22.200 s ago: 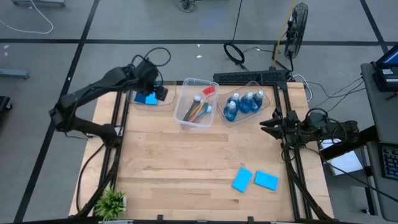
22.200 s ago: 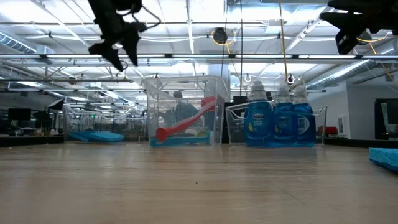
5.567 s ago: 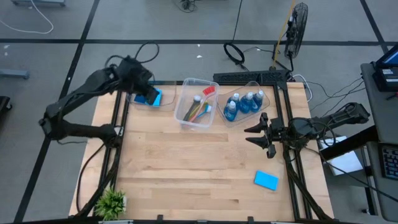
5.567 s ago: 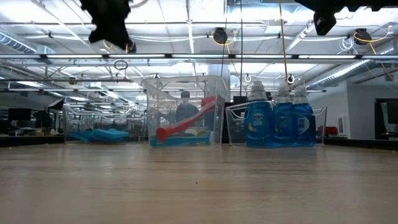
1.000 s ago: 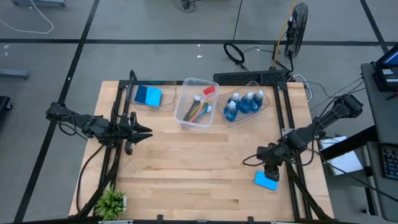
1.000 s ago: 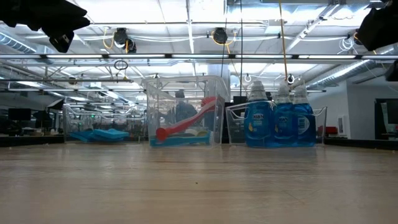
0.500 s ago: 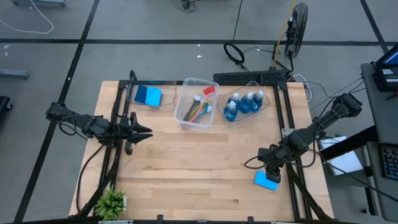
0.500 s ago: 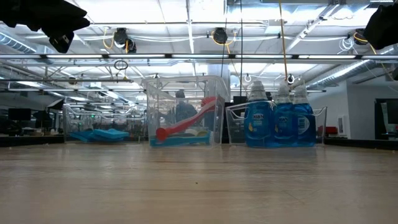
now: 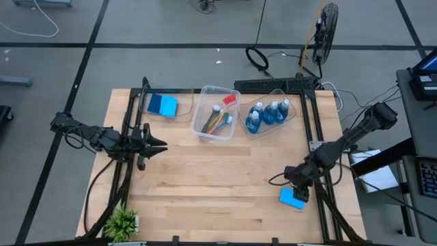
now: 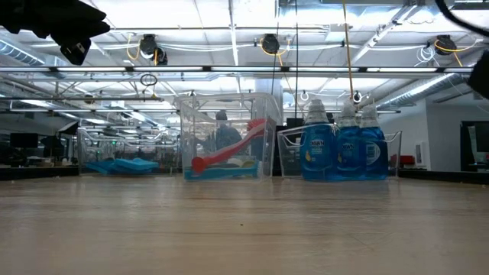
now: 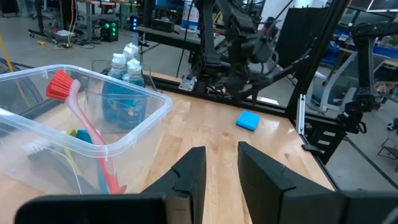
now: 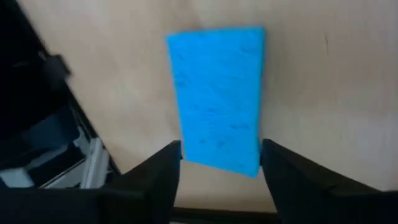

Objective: Pick & Place Kitchen Sink Supplies
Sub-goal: Put the blue sponge into the left transparent bin

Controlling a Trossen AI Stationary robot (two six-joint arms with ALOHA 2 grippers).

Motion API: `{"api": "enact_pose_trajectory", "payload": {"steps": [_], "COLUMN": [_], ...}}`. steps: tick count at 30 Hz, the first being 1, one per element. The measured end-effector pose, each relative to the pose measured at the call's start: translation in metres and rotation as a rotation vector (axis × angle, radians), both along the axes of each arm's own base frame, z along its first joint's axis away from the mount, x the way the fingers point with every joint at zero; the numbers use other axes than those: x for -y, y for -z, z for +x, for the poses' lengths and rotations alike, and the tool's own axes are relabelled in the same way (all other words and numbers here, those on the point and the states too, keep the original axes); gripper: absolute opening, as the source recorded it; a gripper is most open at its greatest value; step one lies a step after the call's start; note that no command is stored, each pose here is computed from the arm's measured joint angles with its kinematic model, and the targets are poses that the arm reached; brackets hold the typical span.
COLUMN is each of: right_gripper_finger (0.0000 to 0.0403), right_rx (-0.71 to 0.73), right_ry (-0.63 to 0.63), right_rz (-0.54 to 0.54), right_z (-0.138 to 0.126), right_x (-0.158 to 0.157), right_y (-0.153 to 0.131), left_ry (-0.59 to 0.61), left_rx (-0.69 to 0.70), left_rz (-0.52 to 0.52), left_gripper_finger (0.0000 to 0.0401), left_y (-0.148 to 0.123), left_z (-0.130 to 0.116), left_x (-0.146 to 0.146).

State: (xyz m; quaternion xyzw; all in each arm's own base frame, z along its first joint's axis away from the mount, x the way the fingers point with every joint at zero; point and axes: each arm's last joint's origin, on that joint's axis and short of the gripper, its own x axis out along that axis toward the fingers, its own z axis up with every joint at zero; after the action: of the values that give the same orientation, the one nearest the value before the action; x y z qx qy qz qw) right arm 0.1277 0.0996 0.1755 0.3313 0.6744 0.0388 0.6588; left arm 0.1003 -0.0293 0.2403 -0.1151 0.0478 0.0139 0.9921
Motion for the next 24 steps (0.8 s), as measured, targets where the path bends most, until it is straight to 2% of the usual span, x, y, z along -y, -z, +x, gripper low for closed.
{"api": "enact_pose_trajectory", "payload": {"steps": [4, 8, 15, 19, 24], "right_gripper_finger": [0.0245, 0.0255, 0.0252, 0.0252, 0.0252], "right_rx": [-0.094, -0.154, -0.087, -0.02, -0.011], "right_ry": [0.044, 0.085, 0.106, 0.133, 0.106], "right_rz": [0.011, -0.005, -0.029, -0.088, -0.139], "right_z": [-0.007, -0.013, -0.009, -0.006, -0.005], "right_x": [0.004, 0.007, 0.007, 0.008, 0.008], "right_y": [0.014, 0.024, 0.024, 0.024, 0.028], "left_ry": [0.0, 0.0, -0.001, -0.002, -0.002], "left_rx": [0.0, 0.0, 0.0, 0.0, 0.0], "left_rz": [0.0, 0.001, -0.002, -0.018, -0.023], "left_gripper_finger": [0.0093, 0.0093, 0.0093, 0.0093, 0.0093], "left_y": [0.0, 0.0, 0.0, 0.0, 0.0], "left_z": [0.0, 0.0, 0.0, 0.0, 0.0], "left_x": [0.0, 0.0, 0.0, 0.0, 0.0]}}
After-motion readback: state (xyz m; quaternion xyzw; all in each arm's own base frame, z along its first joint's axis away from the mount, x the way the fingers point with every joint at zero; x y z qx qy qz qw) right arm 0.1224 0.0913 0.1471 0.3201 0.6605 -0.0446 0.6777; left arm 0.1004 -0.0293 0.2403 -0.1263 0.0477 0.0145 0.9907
